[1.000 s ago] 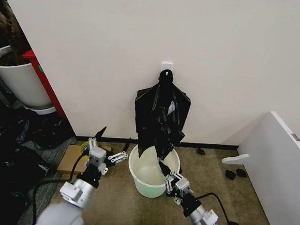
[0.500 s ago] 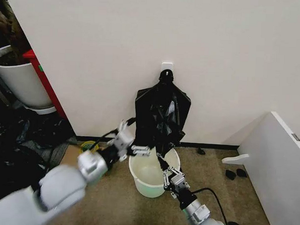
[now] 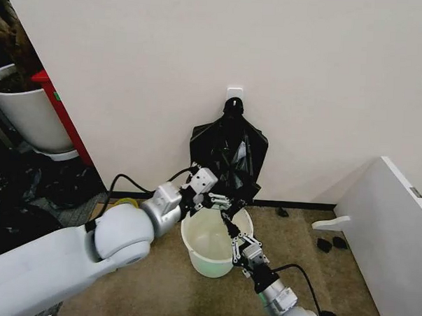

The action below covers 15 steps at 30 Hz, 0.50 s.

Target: Place the garbage bag over the trash bin.

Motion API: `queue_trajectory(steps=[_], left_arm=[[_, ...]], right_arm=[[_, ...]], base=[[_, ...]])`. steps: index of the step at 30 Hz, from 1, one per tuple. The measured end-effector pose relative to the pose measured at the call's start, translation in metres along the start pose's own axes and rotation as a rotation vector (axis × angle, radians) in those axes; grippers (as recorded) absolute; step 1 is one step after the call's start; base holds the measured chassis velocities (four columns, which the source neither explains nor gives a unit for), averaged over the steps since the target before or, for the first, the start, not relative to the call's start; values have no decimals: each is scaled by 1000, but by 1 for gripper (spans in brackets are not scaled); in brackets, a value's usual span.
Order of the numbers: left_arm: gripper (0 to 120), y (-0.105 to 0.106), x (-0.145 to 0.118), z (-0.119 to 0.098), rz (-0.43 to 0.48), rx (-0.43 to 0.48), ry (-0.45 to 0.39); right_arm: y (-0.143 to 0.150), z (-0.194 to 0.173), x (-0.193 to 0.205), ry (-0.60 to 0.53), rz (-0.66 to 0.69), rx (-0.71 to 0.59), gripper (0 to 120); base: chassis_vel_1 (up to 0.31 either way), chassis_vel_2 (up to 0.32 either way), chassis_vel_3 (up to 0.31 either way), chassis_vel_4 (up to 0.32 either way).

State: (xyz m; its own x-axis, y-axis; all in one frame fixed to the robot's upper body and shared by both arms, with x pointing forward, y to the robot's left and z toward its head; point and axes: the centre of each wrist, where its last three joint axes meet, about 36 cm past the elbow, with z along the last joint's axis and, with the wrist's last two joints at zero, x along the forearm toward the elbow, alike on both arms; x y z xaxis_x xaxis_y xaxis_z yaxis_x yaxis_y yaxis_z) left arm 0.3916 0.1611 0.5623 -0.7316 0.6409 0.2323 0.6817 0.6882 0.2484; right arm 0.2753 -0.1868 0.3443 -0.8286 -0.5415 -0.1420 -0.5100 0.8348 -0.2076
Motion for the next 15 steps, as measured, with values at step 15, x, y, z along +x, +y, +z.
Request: queue_trajectory(steps=[15], left_arm=[[55, 3, -28, 14, -53, 47, 91]], right_arm=[[0, -6, -1, -22, -6, -7, 0]], base=[[0, 0, 0, 0]])
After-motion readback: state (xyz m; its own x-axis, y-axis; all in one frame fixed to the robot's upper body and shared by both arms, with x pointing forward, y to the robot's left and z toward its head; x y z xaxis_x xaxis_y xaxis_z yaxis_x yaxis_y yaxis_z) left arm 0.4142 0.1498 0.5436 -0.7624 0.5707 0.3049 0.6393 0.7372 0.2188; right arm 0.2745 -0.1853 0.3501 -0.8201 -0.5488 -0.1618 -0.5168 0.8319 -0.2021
